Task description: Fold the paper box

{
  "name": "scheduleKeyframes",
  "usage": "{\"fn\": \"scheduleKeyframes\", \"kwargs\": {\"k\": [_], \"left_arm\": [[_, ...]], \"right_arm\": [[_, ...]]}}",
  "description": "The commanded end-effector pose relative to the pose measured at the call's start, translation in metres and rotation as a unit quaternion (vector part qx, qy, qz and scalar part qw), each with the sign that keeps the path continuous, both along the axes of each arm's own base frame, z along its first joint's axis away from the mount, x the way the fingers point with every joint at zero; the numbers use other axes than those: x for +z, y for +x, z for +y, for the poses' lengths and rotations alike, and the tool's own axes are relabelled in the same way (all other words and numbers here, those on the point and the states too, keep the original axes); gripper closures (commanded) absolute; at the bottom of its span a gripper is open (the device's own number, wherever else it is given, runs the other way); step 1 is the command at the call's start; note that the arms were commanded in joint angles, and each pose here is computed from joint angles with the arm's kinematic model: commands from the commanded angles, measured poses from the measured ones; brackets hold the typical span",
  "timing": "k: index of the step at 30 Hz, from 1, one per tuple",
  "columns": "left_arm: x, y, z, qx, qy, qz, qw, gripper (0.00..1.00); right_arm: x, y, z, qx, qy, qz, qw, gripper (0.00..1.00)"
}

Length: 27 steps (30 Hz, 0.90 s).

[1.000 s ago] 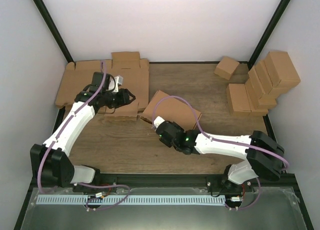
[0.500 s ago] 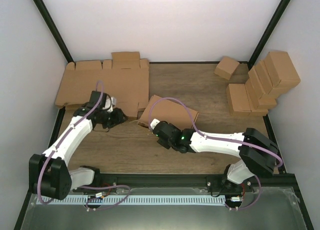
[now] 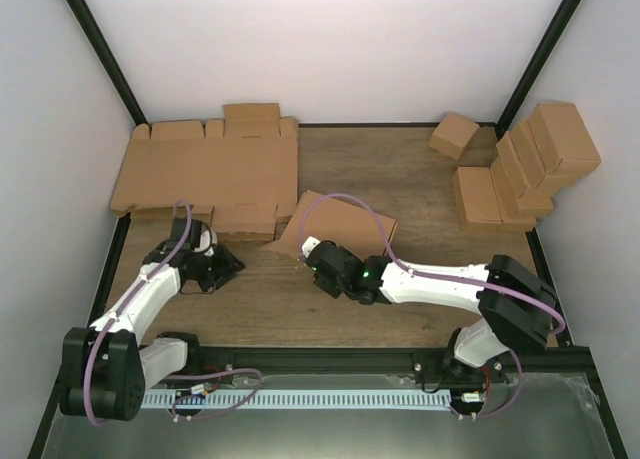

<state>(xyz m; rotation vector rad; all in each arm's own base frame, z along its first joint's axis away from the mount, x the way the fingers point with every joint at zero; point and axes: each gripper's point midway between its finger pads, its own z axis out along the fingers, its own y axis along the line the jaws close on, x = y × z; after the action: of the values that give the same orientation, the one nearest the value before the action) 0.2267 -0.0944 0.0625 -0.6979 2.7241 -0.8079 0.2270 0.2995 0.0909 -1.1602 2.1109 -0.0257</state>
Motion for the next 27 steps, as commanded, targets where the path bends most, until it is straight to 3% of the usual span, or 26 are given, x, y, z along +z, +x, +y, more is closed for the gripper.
{"fn": "scheduleKeyframes", "kwargs": {"k": [1,5,7,8,14,18,21,24,27], "left_arm": [[-0.003,0.001,-0.015,0.011,-0.062,-0.004,0.998,0.65],[-0.015,-0.006,-0.02,0.007,-0.08,0.009,0.997,0.65],[-0.019,-0.008,-0.02,0.006,-0.079,0.013,0.997,0.65],[-0.021,-0.008,-0.02,0.006,-0.079,0.014,0.997,0.65],[-0.027,-0.01,-0.022,0.0,-0.079,0.02,0.997,0.65],[-0.031,-0.012,-0.022,0.0,-0.072,0.024,0.997,0.65],[-0.029,-0.012,-0.024,-0.002,-0.077,0.023,0.997,0.65],[-0.025,-0.013,-0.027,-0.011,-0.076,0.019,0.997,0.65],[-0.023,-0.017,-0.033,-0.028,-0.08,0.019,0.996,0.68]], "right_arm": [[0.034,0.005,0.015,0.003,0.058,-0.001,0.998,0.6],[0.063,-0.004,0.026,0.039,0.117,0.02,0.992,0.27],[0.079,-0.015,0.034,0.073,0.149,0.041,0.985,0.03],[0.087,-0.019,0.038,0.089,0.164,0.049,0.981,0.01],[0.148,-0.02,0.037,0.149,0.268,0.103,0.946,0.0],[0.166,0.033,0.003,0.092,0.334,0.111,0.932,0.0],[0.142,0.083,-0.021,0.024,0.347,0.152,0.925,0.02],[0.111,0.128,-0.045,-0.04,0.356,0.182,0.916,0.12],[0.084,0.162,-0.067,-0.079,0.378,0.21,0.898,0.36]]}}
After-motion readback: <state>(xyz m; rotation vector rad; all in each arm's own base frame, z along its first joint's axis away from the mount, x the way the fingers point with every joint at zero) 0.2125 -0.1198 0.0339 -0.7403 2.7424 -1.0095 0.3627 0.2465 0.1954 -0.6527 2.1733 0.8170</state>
